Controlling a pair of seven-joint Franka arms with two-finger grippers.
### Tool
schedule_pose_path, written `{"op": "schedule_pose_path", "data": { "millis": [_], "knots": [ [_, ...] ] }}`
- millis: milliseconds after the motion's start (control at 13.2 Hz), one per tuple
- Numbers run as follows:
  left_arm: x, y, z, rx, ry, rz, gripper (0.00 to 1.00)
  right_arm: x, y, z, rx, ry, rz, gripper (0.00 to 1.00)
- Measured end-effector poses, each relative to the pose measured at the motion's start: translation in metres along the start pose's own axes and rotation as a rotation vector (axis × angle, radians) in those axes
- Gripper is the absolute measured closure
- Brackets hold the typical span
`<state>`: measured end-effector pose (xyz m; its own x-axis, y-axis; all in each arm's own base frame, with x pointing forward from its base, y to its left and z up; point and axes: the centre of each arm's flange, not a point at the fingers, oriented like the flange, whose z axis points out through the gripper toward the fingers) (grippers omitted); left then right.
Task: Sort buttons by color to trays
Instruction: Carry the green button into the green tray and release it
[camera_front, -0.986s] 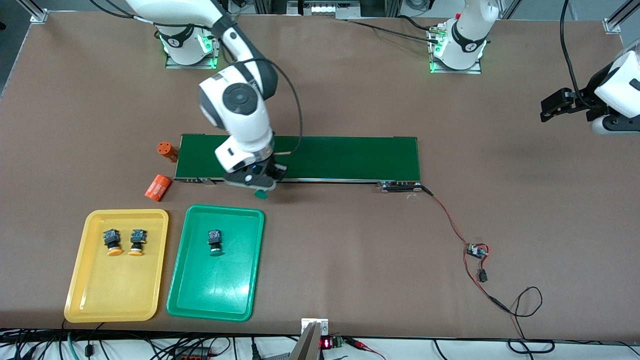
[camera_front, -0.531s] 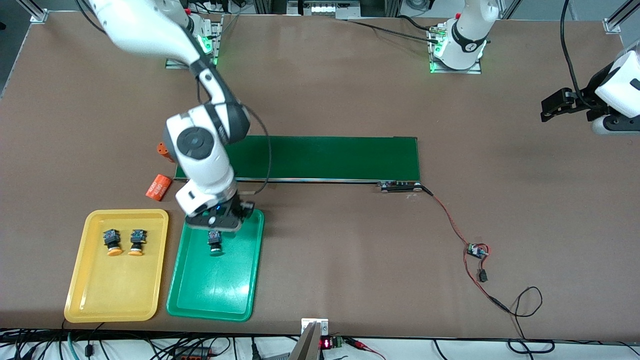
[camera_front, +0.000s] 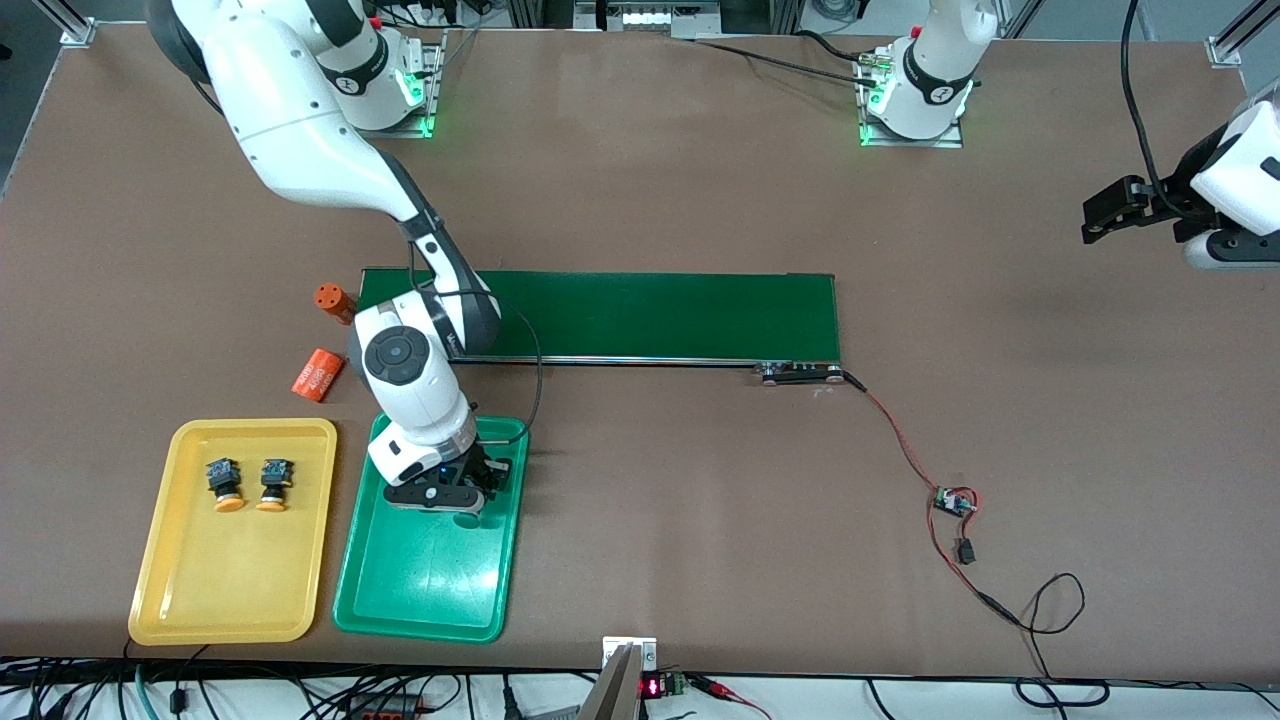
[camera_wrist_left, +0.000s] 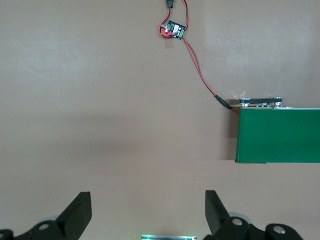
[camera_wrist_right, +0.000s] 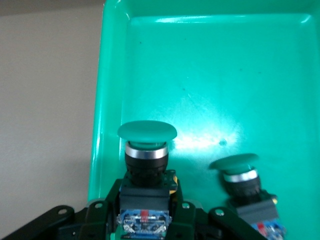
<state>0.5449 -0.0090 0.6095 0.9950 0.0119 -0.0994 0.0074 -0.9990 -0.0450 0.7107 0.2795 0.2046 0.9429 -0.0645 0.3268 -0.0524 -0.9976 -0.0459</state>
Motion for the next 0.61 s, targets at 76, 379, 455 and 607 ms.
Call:
{"op": "schedule_pose_path", "data": {
  "millis": [76,379,455,607],
  "knots": [
    [0.000,0.000,0.000,0.000,0.000,0.000,0.00,0.001,0.000,0.003,0.001,0.004,0.001,0.59],
    [0.000,0.000,0.000,0.000,0.000,0.000,0.00,0.015,0.011,-0.004,-0.017,0.036,-0.007,0.25],
    [0.000,0.000,0.000,0.000,0.000,0.000,0.00,0.021,0.015,-0.010,-0.026,0.041,-0.013,0.16],
    [0.000,0.000,0.000,0.000,0.000,0.000,0.00,0.032,0.019,-0.041,-0.064,0.005,-0.016,0.00]
  ]
}}
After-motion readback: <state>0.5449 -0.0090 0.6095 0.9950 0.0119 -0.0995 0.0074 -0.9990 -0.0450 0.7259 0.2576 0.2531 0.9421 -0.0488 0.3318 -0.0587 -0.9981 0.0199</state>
